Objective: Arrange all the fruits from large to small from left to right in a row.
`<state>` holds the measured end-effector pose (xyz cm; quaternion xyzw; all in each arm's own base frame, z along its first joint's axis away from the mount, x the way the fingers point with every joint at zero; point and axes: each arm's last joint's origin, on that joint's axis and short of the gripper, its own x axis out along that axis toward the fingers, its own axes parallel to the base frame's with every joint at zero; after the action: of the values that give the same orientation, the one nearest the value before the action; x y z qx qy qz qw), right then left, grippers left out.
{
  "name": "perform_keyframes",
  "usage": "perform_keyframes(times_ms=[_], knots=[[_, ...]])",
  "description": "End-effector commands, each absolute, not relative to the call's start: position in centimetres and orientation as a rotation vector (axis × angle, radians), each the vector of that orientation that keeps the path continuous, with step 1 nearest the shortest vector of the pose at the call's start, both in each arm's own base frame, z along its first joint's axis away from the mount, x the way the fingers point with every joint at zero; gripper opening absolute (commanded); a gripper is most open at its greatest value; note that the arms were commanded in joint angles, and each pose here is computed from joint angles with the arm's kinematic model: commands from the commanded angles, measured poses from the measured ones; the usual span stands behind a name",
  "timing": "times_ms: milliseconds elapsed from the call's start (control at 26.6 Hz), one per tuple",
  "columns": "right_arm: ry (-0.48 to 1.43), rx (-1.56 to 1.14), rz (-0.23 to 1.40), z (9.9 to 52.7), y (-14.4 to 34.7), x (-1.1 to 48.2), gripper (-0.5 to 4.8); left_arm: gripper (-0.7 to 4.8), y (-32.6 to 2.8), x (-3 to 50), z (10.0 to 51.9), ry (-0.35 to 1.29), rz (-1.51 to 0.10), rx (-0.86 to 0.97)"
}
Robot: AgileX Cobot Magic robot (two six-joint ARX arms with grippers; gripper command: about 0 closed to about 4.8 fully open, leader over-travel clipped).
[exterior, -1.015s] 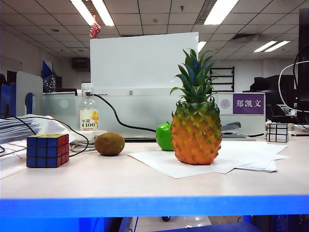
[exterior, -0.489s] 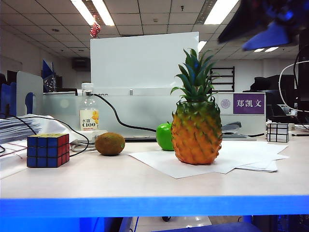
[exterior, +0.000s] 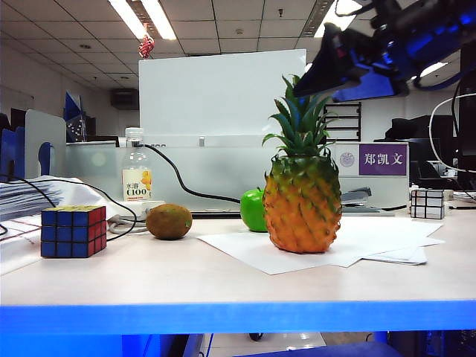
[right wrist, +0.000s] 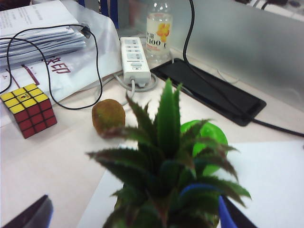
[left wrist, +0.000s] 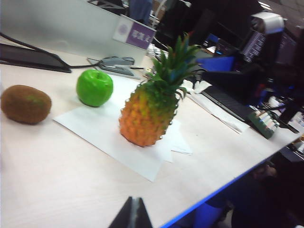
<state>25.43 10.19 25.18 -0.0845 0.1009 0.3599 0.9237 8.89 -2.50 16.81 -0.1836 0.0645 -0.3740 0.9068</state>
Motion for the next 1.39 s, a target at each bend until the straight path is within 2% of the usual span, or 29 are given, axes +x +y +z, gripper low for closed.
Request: perform_keyframes(times_ms=[38, 301, 639, 677, 715, 752, 790, 903, 1015, 1053, 1241, 1391], knots=[[0.137, -0.177, 0.713, 25.4, 10.5, 26.2, 4.79, -0.05, -2.5, 8.8, 17.1, 0.119, -0.799, -0.38], [0.171, -0.174, 0.714, 24.2, 11.2, 28.3, 4.79, -0.05, -2.6, 8.8, 17.1, 0.123, -0.812, -0.382], [0.159, -0.175, 0.725, 24.7, 12.1, 29.7, 4.79, -0.04, -2.6, 8.8, 17.1, 0.124, -0.813, -0.385], [0.16, -0.175, 0.726, 24.6, 12.1, 29.7, 4.2, -0.04, -2.6, 8.8, 17.1, 0.124, -0.813, -0.385], [0.161, -0.175, 0.726, 24.6, 12.1, 29.7, 2.94, -0.04, -2.6, 8.8, 17.1, 0.125, -0.813, -0.385], [0.165, -0.175, 0.727, 24.6, 12.1, 29.7, 2.19, -0.04, -2.6, 8.8, 17.1, 0.125, -0.813, -0.385], [0.169, -0.175, 0.727, 24.6, 12.1, 29.7, 1.79, -0.04, -2.6, 8.8, 17.1, 0.125, -0.813, -0.385], [0.177, -0.175, 0.727, 24.5, 12.1, 29.7, 1.52, -0.04, -2.6, 8.8, 17.1, 0.125, -0.813, -0.385], [0.184, -0.175, 0.731, 24.4, 12.1, 29.7, -0.16, -0.03, -2.6, 8.8, 17.1, 0.125, -0.812, -0.385], [0.186, -0.174, 0.731, 24.4, 12.1, 29.7, -0.01, -0.03, -2.6, 8.8, 17.1, 0.124, -0.813, -0.385], [0.21, -0.114, 0.735, 24.4, 12.2, 29.6, -0.02, -0.03, -2.6, 8.8, 17.1, 0.125, -0.813, -0.385], [0.23, -0.018, 0.825, 24.9, 13.4, 28.8, -0.02, -0.03, -2.6, 8.8, 17.1, 0.125, -0.812, -0.385]])
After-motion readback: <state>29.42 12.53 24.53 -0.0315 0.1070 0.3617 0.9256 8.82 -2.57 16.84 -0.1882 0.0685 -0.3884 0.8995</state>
